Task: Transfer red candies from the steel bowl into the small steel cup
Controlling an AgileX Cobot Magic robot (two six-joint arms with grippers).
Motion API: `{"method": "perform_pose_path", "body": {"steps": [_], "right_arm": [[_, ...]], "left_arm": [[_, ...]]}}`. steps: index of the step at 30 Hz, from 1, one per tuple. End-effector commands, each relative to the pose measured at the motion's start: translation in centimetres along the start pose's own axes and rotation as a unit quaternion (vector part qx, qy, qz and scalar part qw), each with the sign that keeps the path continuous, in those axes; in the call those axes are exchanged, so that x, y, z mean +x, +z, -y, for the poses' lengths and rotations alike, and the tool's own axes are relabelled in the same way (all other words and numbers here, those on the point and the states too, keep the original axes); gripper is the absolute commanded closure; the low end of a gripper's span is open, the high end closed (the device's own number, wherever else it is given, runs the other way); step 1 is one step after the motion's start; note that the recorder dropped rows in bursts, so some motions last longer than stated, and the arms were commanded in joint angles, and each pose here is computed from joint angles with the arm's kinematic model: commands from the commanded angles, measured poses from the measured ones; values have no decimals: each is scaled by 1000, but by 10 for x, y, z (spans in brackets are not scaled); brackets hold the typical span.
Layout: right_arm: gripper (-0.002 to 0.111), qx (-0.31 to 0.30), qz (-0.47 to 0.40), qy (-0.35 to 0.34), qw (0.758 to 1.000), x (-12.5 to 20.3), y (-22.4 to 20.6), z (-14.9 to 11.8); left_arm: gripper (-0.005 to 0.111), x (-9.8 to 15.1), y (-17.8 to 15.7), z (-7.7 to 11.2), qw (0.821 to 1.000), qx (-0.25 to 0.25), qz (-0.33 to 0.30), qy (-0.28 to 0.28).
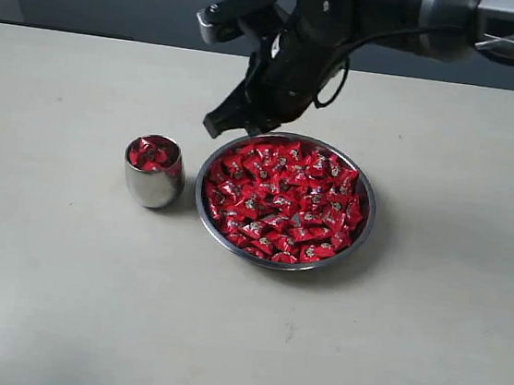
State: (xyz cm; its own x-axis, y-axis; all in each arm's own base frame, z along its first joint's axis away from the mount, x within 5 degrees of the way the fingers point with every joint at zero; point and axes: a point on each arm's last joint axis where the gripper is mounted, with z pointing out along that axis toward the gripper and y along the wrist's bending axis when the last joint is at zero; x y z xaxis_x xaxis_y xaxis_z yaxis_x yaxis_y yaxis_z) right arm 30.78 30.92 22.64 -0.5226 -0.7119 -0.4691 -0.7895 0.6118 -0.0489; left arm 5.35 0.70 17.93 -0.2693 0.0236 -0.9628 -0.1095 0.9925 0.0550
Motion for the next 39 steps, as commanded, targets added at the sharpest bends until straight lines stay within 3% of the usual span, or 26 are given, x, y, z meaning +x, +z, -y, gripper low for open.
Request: {"method": "perform_pose_path", "body": {"steps": [1, 6, 12, 16, 19, 30, 32, 37, 39], "right_arm": [[96, 13, -4, 19, 1000, 23, 2, 14], [96, -15, -21, 42, 999, 43, 18, 5], [93, -71, -1, 55, 996, 45, 23, -5], [73, -80, -7, 54, 995, 46, 30, -7], [63, -80, -19, 54, 995, 50, 40, -7], [63, -72, -39, 58, 995, 62, 76, -5], [68, -67, -36, 57, 995, 62, 78, -4], [108, -66, -36, 56, 996, 61, 75, -4], [106, -61, -36, 50, 996, 61, 72, -3]], "left_arm": [[106, -3, -1, 0, 1000, 3, 9, 1], [106, -3, -1, 0, 1000, 3, 9, 1], [106, -3, -1, 0, 1000, 3, 9, 1], [106, -3, -1, 0, 1000, 3, 9, 1], [106, -3, -1, 0, 1000, 3, 9, 1], [106, -3, -1, 0, 1000, 3, 9, 1], [106, -3, -1, 0, 1000, 3, 9, 1], [106, -3, -1, 0, 1000, 3, 9, 1], [106, -3, -1, 0, 1000, 3, 9, 1]]}}
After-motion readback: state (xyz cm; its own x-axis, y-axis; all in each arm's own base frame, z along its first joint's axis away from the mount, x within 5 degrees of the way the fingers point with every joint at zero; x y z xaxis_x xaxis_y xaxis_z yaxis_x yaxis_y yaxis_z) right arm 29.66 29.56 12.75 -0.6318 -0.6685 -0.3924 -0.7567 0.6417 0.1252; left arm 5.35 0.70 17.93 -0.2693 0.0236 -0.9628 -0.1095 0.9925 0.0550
